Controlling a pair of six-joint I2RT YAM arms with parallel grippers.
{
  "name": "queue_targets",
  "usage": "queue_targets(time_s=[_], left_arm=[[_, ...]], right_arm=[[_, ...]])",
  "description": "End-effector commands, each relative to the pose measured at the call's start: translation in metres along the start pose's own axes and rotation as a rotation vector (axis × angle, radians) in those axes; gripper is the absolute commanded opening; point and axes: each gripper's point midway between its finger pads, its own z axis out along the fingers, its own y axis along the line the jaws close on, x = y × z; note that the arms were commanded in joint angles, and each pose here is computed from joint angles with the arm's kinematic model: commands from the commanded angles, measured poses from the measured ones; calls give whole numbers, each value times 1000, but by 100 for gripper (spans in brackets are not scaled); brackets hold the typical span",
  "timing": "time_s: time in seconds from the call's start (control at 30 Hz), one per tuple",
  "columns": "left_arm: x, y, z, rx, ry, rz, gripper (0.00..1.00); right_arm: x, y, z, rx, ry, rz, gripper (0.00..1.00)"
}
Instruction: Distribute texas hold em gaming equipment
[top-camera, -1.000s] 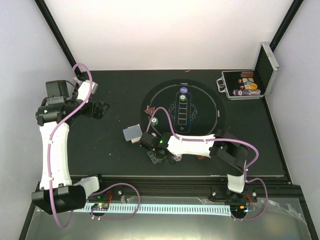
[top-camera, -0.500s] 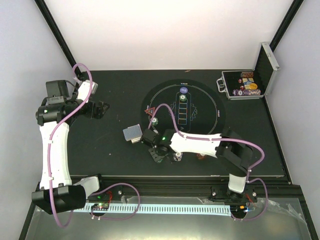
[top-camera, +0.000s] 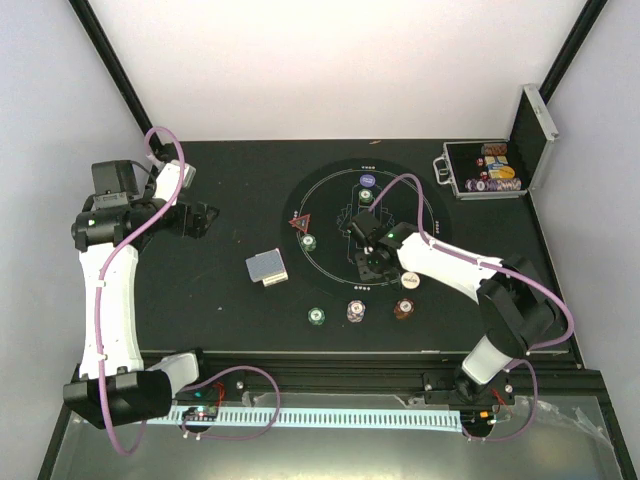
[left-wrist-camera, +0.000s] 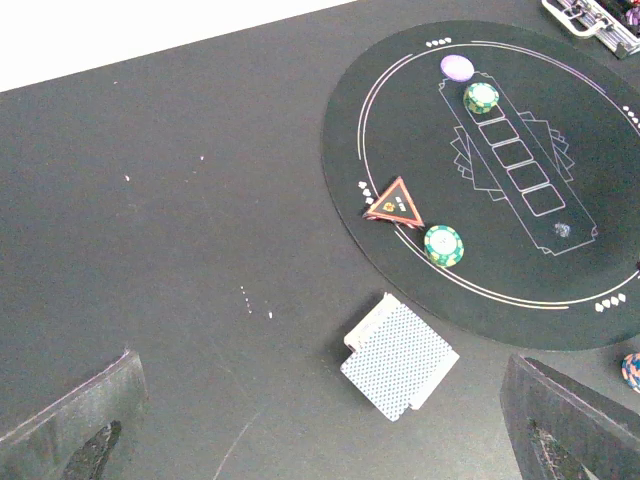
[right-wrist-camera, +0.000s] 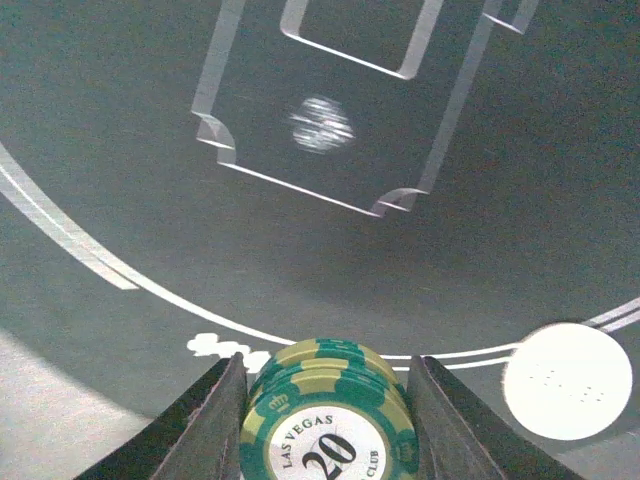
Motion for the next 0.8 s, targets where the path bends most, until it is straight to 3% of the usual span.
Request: queue_targets(time_s=[0.0, 0.6, 0.67, 0.77], left_arm=[[-6, -2, -6, 5, -20, 10, 99], [-8, 0, -3, 13, -12, 5, 99], [-7, 0, -2, 14, -10, 4, 99], [-5, 0, 0, 18, -7, 1, 99]], right_arm=[[2, -34, 18, 61, 19, 18, 19], [17, -64, 67, 109, 106, 65, 21], [18, -65, 69, 113, 113, 66, 27], [15, -65, 66, 117, 106, 69, 53]])
